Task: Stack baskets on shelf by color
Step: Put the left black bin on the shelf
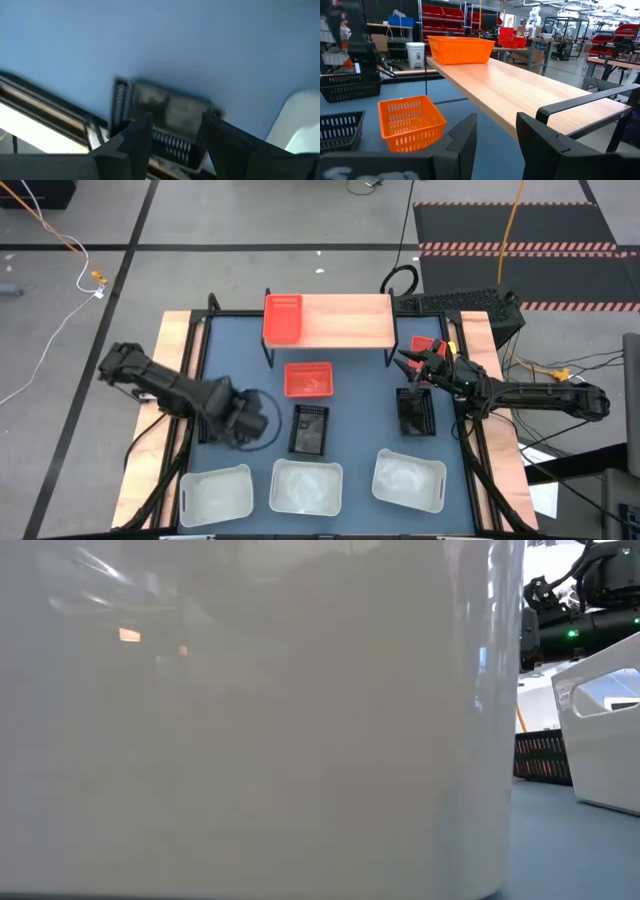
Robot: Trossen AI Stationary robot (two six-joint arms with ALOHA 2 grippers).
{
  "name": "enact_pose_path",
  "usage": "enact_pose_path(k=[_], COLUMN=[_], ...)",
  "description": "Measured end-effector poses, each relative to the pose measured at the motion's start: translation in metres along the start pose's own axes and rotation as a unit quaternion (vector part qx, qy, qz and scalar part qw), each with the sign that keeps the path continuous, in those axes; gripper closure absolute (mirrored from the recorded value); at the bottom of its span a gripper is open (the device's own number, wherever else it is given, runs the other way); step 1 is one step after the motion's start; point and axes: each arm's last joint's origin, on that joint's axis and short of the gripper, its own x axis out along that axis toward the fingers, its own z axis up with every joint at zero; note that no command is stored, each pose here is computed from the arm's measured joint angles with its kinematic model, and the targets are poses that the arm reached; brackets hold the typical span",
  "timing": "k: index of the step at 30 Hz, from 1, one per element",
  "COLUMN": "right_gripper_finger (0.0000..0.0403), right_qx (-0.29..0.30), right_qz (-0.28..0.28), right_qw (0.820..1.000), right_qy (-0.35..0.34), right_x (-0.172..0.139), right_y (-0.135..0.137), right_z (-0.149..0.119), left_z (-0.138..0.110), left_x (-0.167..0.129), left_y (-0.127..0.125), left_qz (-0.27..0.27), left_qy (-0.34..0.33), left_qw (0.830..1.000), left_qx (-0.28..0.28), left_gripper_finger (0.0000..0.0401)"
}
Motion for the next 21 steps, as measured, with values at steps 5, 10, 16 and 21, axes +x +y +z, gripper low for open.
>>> enact_pose_path(k=[5, 10, 16, 21], right_gripper_finger=[0.0269, 0.0269, 0.0269, 0.0269], right_qx=[0.003, 0.002, -0.001, 0.0], right_qz=[0.0, 0.012, 0.012, 0.012], right_qw=[1.0, 1.0, 1.0, 1.0], right_qy=[-0.011, -0.016, -0.018, -0.019], right_x=[0.0, 0.0, 0.0, 0.0], right_y=[0.0, 0.001, 0.001, 0.001], right_z=[0.002, 0.003, 0.003, 0.004], left_z=[-0.017, -0.025, -0.039, -0.044], left_x=[0.033, 0.071, 0.099, 0.111], left_y=[-0.019, -0.028, -0.022, -0.023], left_qz=[-0.031, -0.05, -0.036, -0.053], left_qy=[-0.006, 0.007, 0.063, 0.083], left_qw=[0.999, 0.999, 0.997, 0.995], left_qx=[0.026, 0.019, -0.003, 0.003], left_gripper_finger=[0.0229, 0.0229, 0.0229, 0.0229])
